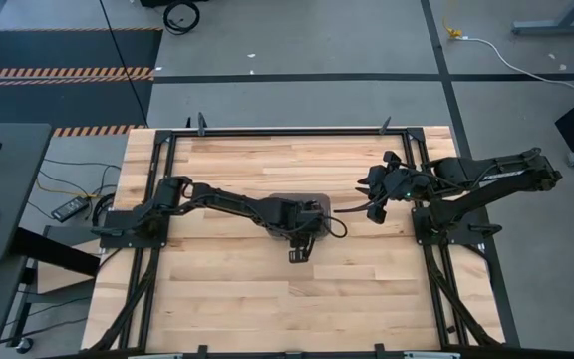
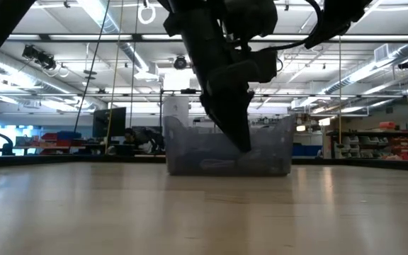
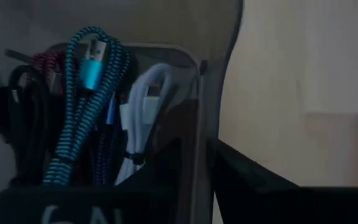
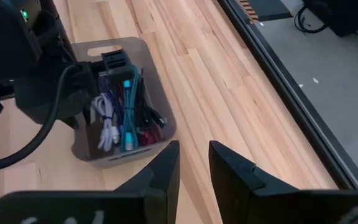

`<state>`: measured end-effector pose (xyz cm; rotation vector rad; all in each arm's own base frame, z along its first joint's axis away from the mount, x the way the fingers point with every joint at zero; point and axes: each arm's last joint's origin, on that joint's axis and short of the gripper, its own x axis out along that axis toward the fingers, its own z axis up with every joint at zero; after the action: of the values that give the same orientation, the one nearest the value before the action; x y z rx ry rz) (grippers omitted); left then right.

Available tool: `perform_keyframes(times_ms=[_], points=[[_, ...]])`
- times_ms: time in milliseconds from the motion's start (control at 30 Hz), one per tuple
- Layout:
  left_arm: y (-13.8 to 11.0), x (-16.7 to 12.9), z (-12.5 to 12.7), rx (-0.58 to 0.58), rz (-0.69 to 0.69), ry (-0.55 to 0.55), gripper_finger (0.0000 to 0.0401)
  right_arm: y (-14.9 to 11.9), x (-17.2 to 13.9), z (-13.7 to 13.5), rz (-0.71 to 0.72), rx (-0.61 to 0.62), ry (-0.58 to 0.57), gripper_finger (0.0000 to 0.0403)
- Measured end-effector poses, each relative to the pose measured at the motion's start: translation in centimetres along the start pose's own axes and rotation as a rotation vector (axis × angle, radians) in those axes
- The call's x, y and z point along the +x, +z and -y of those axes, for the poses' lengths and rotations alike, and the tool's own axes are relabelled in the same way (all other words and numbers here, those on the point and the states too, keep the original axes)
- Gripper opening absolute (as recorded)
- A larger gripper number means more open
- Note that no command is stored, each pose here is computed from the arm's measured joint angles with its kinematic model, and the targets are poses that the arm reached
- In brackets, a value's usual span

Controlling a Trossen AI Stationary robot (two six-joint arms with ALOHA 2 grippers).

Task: Pick and place USB-C Cables
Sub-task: Move the black bin to the center of the table, then return to Home Position

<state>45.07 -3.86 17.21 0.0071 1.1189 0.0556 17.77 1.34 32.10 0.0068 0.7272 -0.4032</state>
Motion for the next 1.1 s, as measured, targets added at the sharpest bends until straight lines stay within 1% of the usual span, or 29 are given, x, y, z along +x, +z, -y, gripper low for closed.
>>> perform_keyframes(times_ms=[133,333,600,667,867,1000,1100], points=[[0.1,0.0,-0.5,-0.024,0.005,0.027,0.0089,0.0,0.0,0.0,-0.002,0.009,0.001,0.0091],[0.0,0.0,-0.4,-0.022,-0.003,0.028,0.0089,-0.1,0.0,0.0,-0.017,0.012,0.022,0.0091],[-0.3,-0.1,-0.2,-0.012,-0.038,0.029,0.0089,-0.2,0.0,0.0,-0.022,0.011,0.02,0.0091],[0.0,-0.6,-0.2,-0.011,-0.05,0.03,0.0089,-0.2,0.0,0.0,-0.022,0.01,0.02,0.0091],[1.7,-2.6,0.3,0.003,-0.021,0.023,0.0089,-0.2,0.0,0.0,-0.024,0.006,0.024,0.0091],[3.0,-4.5,0.8,0.04,0.02,0.035,0.0089,-0.2,0.0,-0.2,-0.036,-0.011,0.069,0.0091],[4.2,-6.4,1.3,0.094,0.048,0.039,0.0089,-0.2,0.0,-0.2,-0.044,-0.011,0.097,0.0091]])
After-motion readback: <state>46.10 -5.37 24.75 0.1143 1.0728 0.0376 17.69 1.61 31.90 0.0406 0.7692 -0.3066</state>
